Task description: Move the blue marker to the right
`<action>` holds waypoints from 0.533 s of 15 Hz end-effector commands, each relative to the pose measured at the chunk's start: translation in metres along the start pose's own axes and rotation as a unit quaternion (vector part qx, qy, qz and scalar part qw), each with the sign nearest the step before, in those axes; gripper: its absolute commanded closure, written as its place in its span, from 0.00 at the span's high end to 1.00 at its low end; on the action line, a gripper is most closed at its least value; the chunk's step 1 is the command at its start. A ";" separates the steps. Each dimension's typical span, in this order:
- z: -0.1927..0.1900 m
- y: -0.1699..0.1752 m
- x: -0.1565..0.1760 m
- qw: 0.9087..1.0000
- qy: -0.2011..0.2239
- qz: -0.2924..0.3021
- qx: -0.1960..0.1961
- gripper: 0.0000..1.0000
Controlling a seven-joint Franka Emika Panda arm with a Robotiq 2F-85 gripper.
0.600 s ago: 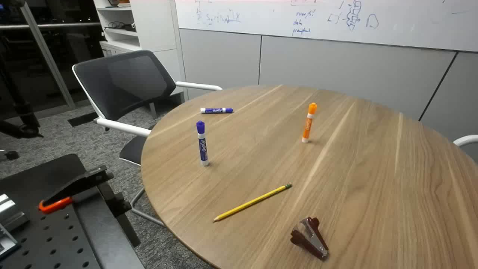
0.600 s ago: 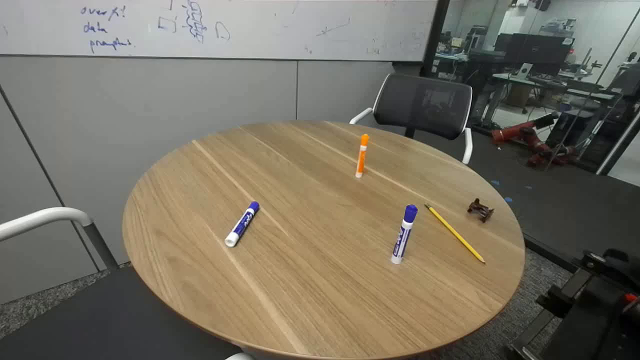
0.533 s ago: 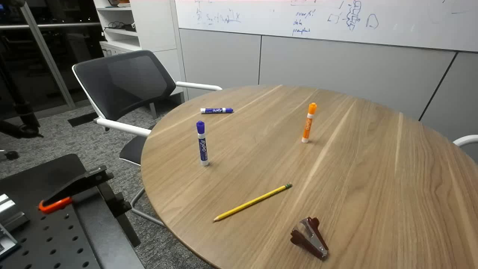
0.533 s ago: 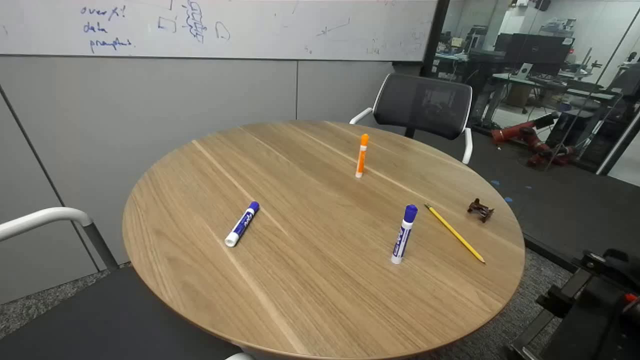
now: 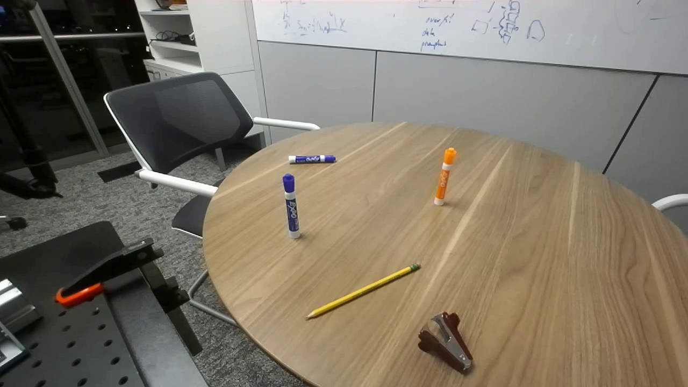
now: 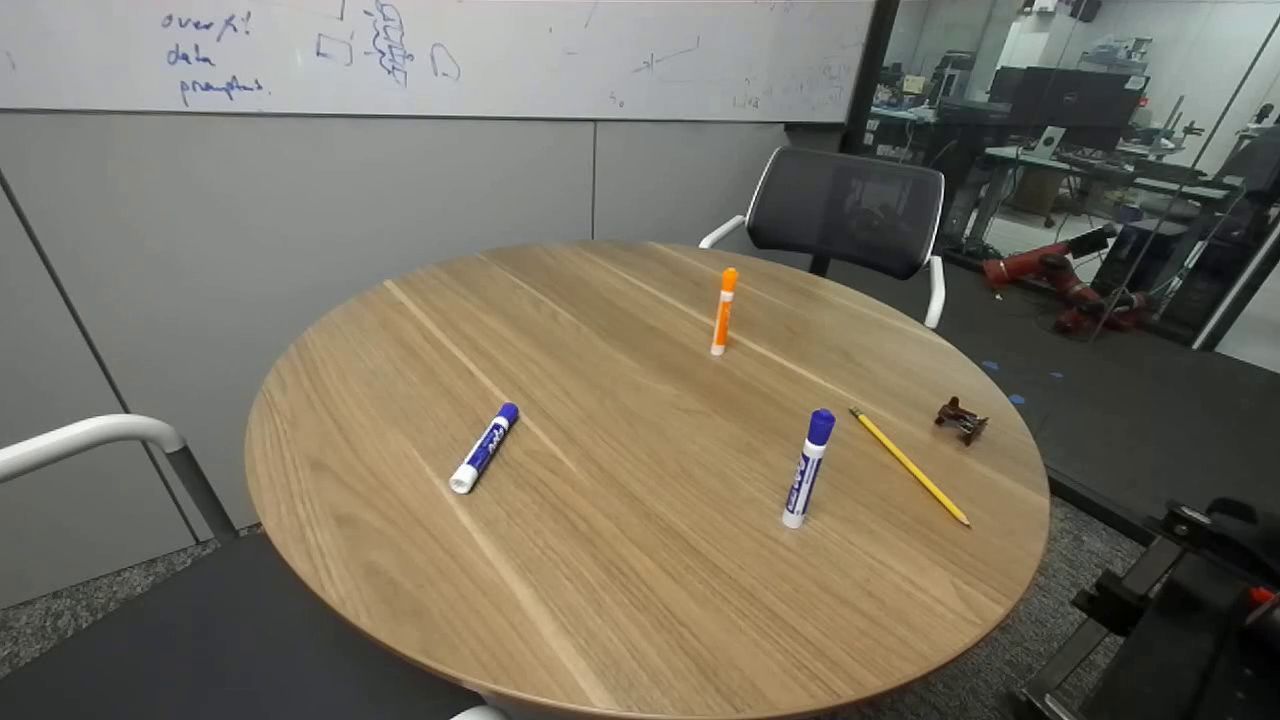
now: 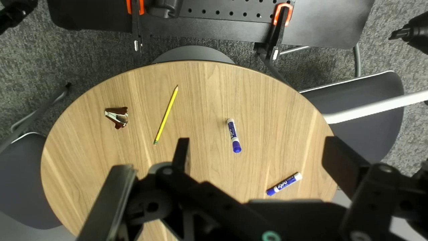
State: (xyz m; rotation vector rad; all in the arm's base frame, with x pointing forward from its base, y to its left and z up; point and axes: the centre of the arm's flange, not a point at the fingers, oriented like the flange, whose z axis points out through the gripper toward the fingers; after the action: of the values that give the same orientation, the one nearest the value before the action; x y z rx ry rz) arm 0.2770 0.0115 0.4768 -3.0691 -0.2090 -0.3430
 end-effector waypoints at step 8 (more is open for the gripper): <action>0.126 -0.002 0.106 1.000 0.005 -0.012 -0.026 1.00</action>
State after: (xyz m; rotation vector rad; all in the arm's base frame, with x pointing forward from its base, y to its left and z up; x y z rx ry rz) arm 0.3505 0.0259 0.4159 -3.0982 -0.2435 -0.3863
